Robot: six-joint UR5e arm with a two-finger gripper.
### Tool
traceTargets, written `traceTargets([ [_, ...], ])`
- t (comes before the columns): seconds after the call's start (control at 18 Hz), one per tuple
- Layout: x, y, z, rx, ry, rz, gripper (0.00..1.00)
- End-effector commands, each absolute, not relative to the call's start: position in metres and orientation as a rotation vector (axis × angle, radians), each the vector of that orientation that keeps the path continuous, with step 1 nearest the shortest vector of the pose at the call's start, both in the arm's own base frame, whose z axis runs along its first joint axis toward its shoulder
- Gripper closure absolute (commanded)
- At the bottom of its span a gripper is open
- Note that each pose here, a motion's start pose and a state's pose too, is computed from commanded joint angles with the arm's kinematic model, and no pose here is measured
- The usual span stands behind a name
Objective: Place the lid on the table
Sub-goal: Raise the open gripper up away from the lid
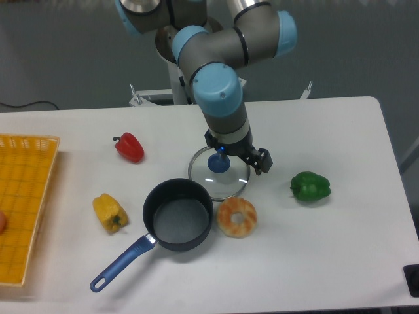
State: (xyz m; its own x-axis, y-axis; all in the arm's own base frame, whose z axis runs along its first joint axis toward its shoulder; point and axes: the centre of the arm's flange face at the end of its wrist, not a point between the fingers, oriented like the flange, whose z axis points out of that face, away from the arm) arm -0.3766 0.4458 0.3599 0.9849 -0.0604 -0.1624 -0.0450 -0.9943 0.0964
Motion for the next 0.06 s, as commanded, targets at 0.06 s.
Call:
traceTargets([
  [0.06,-0.3820,0.4369,0.3692,3.053,-0.052,-0.262,0.00],
])
